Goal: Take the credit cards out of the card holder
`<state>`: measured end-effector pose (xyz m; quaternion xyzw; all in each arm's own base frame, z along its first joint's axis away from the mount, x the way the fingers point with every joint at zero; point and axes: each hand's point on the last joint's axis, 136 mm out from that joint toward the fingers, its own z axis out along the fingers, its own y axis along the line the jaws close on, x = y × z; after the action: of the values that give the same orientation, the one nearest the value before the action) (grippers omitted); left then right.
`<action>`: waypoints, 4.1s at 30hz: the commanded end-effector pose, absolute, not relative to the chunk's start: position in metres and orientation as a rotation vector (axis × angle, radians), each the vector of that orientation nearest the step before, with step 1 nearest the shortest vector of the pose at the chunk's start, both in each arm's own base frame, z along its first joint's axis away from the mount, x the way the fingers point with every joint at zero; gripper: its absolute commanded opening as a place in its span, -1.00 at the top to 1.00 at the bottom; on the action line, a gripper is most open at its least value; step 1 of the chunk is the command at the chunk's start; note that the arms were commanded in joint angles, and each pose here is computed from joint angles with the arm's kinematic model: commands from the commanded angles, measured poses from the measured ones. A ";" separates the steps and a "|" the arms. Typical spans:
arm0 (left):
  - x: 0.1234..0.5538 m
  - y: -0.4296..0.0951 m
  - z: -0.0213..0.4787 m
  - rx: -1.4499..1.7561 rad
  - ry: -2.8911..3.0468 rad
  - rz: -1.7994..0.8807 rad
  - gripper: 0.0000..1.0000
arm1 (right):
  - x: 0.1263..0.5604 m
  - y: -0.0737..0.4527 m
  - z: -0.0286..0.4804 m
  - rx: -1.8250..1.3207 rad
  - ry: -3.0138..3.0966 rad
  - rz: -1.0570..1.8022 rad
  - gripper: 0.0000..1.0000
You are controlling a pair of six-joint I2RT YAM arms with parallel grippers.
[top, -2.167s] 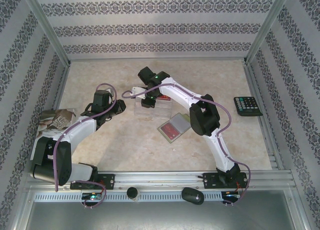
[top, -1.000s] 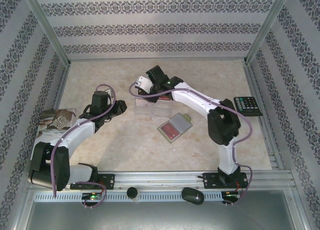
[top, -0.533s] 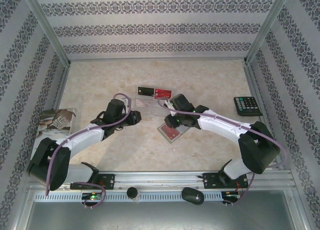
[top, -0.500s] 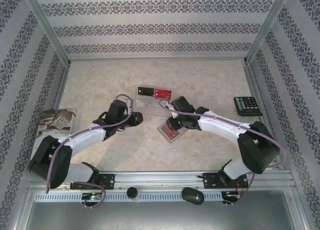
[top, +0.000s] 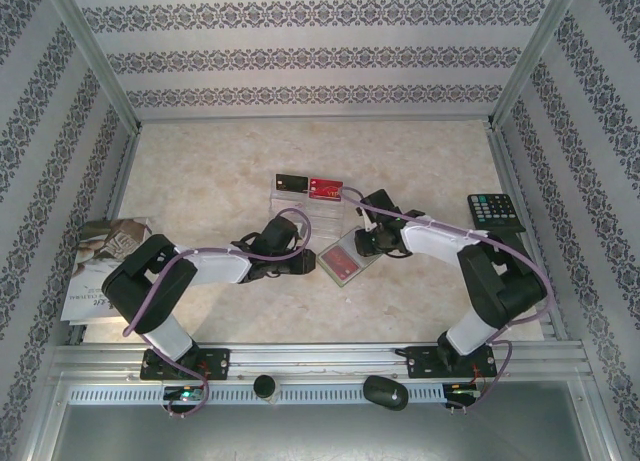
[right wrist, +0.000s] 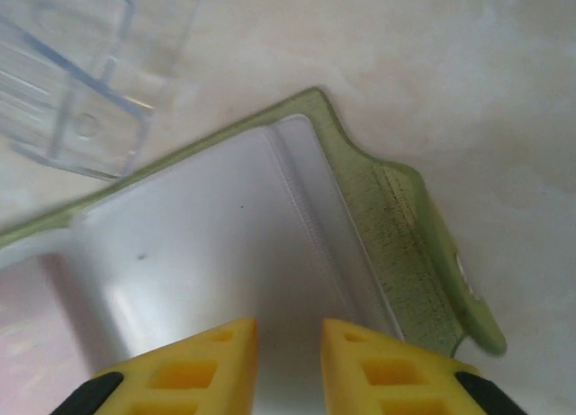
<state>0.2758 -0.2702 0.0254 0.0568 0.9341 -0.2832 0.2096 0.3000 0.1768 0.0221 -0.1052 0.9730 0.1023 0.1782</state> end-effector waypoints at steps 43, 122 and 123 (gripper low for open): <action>0.286 -0.226 0.058 0.082 2.527 -0.761 0.40 | 0.222 0.256 0.008 -0.881 2.728 0.151 0.86; 0.242 -0.286 -0.021 0.331 2.771 -0.603 0.60 | 0.284 0.257 0.128 -0.048 2.453 0.971 0.55; 0.242 -0.286 -0.020 0.333 2.769 -0.604 0.60 | 0.287 0.252 0.124 -0.011 2.464 0.932 0.55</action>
<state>0.2849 -0.3040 0.0213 0.0979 0.9370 -0.2505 0.2228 0.2765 0.2455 0.1119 -0.0072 0.9117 0.3338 0.2396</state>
